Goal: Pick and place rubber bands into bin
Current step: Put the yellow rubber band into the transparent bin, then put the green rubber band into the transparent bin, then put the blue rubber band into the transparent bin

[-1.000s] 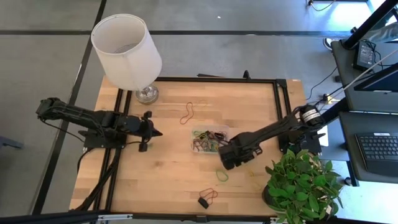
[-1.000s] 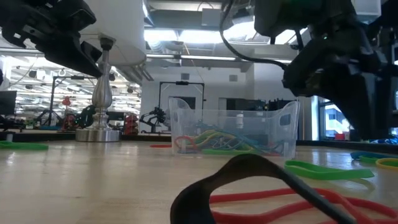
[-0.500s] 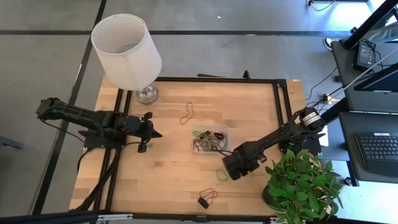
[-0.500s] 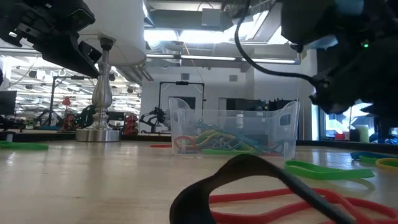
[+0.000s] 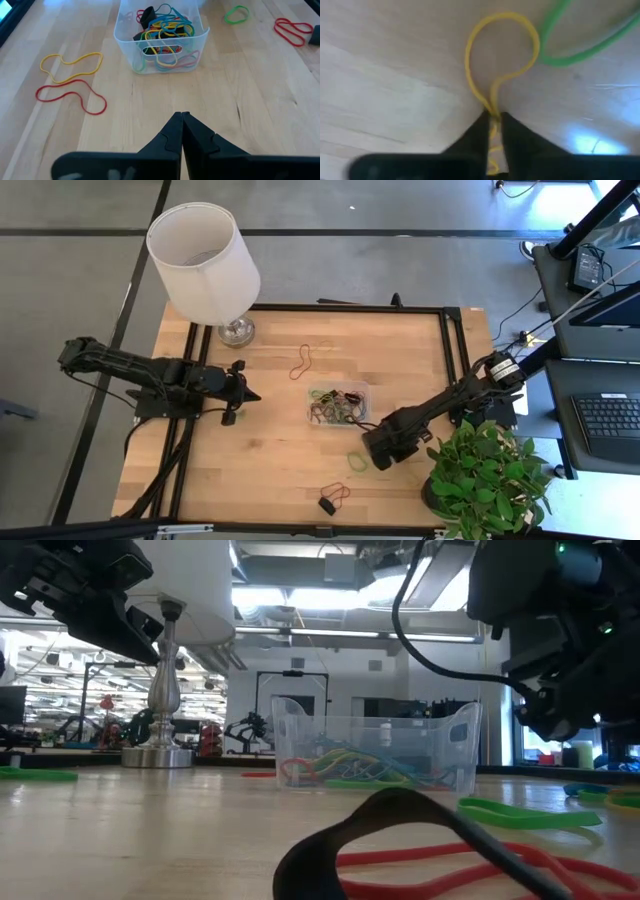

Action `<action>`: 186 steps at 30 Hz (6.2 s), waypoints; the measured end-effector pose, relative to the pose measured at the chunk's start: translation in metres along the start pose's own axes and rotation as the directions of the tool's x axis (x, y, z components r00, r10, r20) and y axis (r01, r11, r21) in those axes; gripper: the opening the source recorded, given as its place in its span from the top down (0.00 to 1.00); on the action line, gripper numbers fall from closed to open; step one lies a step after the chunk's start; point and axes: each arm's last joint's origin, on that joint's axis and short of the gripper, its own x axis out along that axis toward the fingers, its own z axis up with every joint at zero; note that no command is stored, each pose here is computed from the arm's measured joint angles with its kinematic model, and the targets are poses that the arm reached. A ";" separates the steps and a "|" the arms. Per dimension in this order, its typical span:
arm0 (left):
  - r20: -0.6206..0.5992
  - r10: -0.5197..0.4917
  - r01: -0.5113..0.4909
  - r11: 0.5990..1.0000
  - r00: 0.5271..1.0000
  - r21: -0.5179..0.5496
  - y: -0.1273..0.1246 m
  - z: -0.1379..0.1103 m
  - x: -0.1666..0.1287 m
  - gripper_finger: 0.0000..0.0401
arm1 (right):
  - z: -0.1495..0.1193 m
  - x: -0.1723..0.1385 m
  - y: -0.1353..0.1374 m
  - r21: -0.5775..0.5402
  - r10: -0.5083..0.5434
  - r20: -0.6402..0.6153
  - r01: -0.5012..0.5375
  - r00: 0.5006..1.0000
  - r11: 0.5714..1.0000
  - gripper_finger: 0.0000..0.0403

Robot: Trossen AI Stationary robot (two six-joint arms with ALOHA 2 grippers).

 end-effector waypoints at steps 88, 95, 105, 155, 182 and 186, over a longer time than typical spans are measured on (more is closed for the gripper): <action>0.012 0.031 -0.031 0.999 0.999 0.025 0.001 0.001 0.000 0.96 | 0.022 -0.168 0.013 -0.308 0.090 0.634 0.144 0.768 0.941 0.73; -0.008 0.003 -0.003 0.998 1.000 -0.058 0.000 -0.001 0.001 0.84 | -0.001 -0.134 -0.045 -0.298 0.335 0.660 -0.175 0.672 0.938 0.76; -0.087 0.007 -0.027 0.974 0.996 -0.226 -0.001 -0.005 0.010 0.55 | -0.003 -0.096 -0.094 -0.344 0.517 0.656 -0.391 0.551 0.854 0.80; -0.292 0.243 -0.221 0.969 0.925 0.106 -0.016 0.190 0.089 0.99 | -0.003 -0.086 -0.109 -0.565 0.525 0.653 -0.110 0.545 0.818 0.81; -0.461 0.057 -0.077 0.997 0.885 -0.025 0.019 0.185 0.207 0.64 | -0.003 -0.086 -0.108 -0.548 0.525 0.653 -0.138 0.545 0.825 0.81; -0.492 0.047 -0.047 0.999 0.869 0.013 0.019 0.186 0.195 0.63 | -0.003 -0.087 -0.108 -0.549 0.527 0.653 -0.139 0.543 0.824 0.81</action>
